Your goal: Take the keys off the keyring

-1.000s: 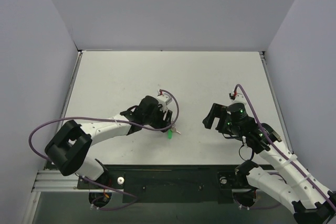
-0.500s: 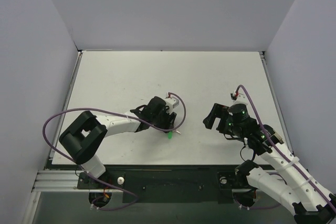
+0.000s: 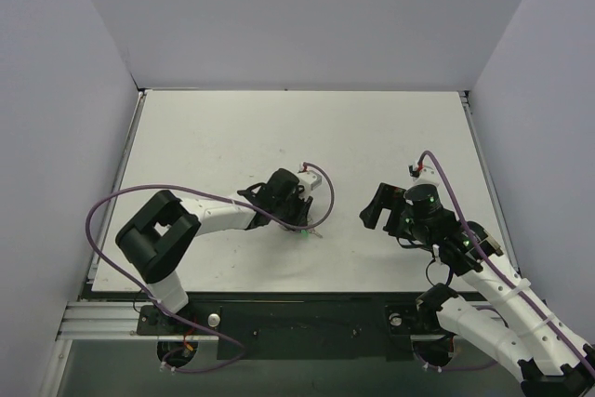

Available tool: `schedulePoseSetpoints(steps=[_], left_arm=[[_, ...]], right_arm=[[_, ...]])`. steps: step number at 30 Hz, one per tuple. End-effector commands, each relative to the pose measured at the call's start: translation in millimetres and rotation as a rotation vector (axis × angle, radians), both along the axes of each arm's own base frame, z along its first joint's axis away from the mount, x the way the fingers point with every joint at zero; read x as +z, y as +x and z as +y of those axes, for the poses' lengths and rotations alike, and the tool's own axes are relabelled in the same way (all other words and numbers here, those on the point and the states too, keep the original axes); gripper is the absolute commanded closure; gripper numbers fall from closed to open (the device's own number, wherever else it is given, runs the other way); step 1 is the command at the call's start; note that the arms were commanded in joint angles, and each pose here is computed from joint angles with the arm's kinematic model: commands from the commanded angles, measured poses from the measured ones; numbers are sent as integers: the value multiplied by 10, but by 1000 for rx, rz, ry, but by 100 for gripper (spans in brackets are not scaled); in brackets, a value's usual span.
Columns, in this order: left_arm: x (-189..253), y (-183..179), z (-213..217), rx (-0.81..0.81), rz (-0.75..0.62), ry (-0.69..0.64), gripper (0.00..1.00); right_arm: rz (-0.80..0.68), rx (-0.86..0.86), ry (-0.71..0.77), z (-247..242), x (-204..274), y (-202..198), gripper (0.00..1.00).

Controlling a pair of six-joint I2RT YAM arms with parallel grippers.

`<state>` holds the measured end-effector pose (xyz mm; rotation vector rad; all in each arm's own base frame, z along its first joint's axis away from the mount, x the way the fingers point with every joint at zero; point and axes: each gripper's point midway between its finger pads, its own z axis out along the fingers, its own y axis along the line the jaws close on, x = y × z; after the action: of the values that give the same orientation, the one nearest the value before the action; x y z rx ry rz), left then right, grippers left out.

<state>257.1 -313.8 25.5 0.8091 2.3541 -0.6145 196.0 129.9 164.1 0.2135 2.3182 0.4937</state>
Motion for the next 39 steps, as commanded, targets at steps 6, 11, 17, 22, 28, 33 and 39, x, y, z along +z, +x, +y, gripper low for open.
schedulePoseSetpoints(steps=[6,11,17,22,28,33,39], left_arm=[[51,-16,-53,-33,9,-6,90],[222,-85,-85,-51,15,-53,100],[496,-167,-115,-72,-2,-124,100],[695,-221,-112,-83,-11,-160,100],[922,-272,-90,-79,-33,-186,100],[1192,-299,-94,-70,-61,-221,100],[1518,-370,-80,-58,-97,-280,100]], right_arm=[[-4,2,-13,-44,66,-47,11],[0,10,-4,-29,67,-65,11],[-3,47,59,98,144,-79,11],[-36,95,161,279,282,-72,11],[-63,156,268,463,440,-97,11],[-85,182,333,564,530,-96,11],[-106,187,409,671,591,-54,13]])
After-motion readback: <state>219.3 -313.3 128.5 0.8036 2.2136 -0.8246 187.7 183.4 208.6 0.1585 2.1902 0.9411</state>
